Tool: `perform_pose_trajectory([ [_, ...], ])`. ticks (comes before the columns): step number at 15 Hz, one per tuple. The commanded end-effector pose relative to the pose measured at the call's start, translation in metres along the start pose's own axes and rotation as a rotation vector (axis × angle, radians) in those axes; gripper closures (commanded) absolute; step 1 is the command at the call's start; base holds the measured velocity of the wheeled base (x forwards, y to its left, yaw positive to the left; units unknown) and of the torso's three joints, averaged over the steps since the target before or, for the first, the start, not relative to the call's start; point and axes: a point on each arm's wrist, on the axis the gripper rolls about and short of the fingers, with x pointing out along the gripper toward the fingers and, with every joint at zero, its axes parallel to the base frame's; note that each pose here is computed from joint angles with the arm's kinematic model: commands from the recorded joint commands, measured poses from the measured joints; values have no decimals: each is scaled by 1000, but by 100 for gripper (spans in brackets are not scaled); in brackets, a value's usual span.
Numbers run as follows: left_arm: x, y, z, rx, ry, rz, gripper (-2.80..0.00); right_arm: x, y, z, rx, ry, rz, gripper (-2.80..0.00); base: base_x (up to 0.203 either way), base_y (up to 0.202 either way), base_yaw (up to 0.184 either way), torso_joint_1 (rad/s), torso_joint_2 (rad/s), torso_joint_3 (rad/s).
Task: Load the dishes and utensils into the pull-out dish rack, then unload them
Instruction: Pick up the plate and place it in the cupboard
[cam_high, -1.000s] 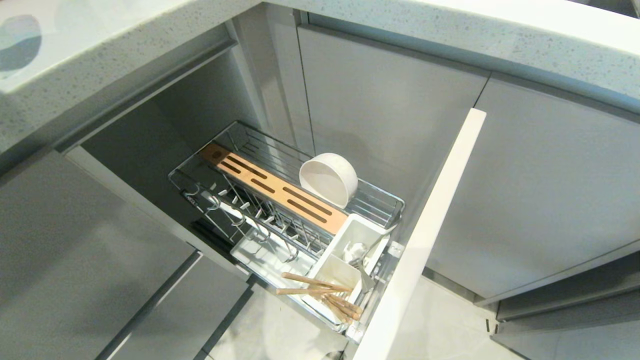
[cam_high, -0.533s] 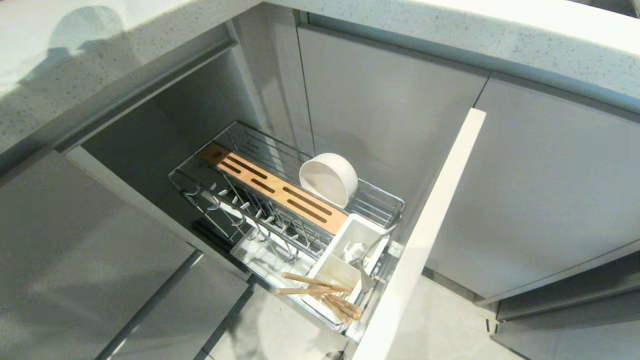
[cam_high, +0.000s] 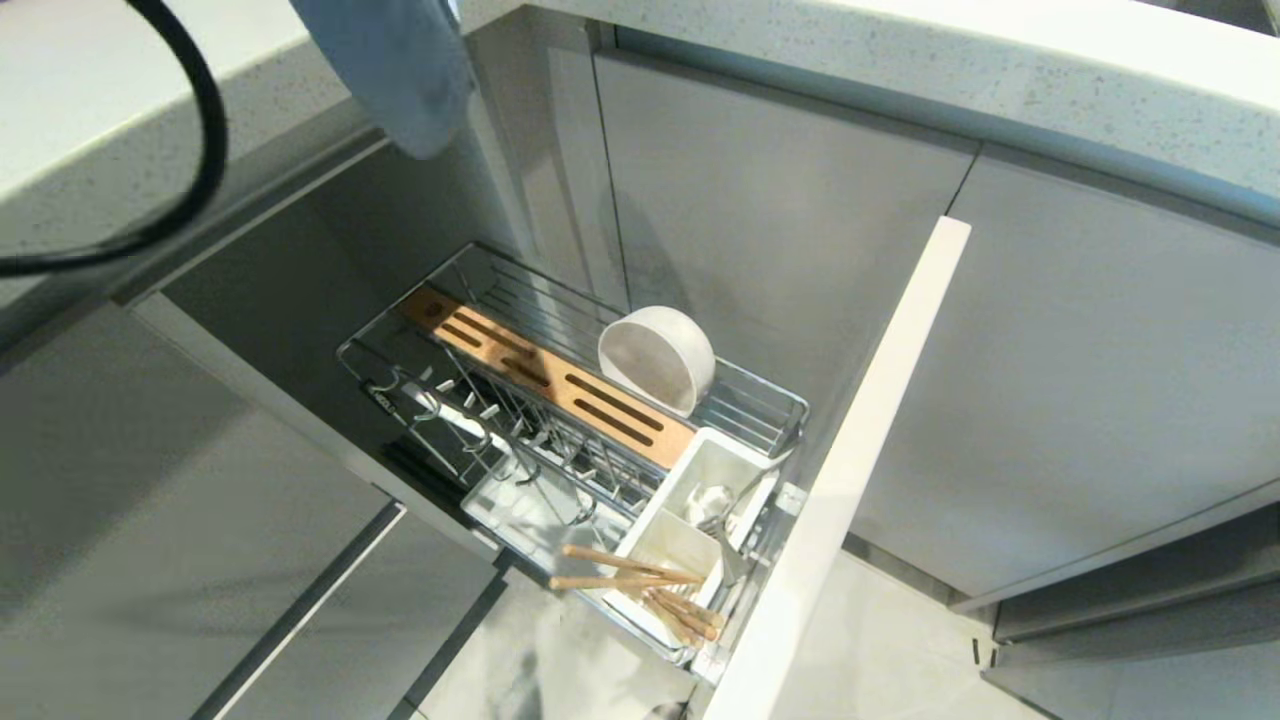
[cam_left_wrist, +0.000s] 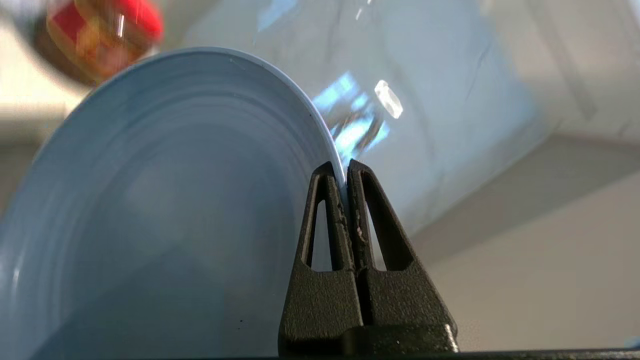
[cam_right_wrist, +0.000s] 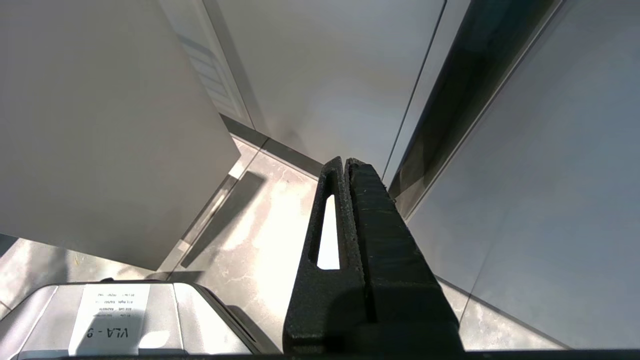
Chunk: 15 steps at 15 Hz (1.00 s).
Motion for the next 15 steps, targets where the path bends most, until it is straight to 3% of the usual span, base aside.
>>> perform_pose_trajectory([
  [1, -10, 2, -41, 45, 88, 47, 0, 0, 0, 0, 0, -3, 0, 0, 0, 0, 0, 0, 0, 0],
  [3, -15, 9, -57, 40, 127, 132, 0, 0, 0, 0, 0, -3, 0, 0, 0, 0, 0, 0, 0, 0],
  [7, -13, 45, -72, 59, 109, 284, 0, 0, 0, 0, 0, -3, 0, 0, 0, 0, 0, 0, 0, 0],
  [9, -17, 55, -79, -1, 99, 353, 0, 0, 0, 0, 0, -3, 0, 0, 0, 0, 0, 0, 0, 0],
  [11, -15, 67, -86, -10, 78, 409, 0, 0, 0, 0, 0, -3, 0, 0, 0, 0, 0, 0, 0, 0],
  [15, -14, 78, -92, -78, 43, 460, 0, 0, 0, 0, 0, -2, 0, 0, 0, 0, 0, 0, 0, 0],
])
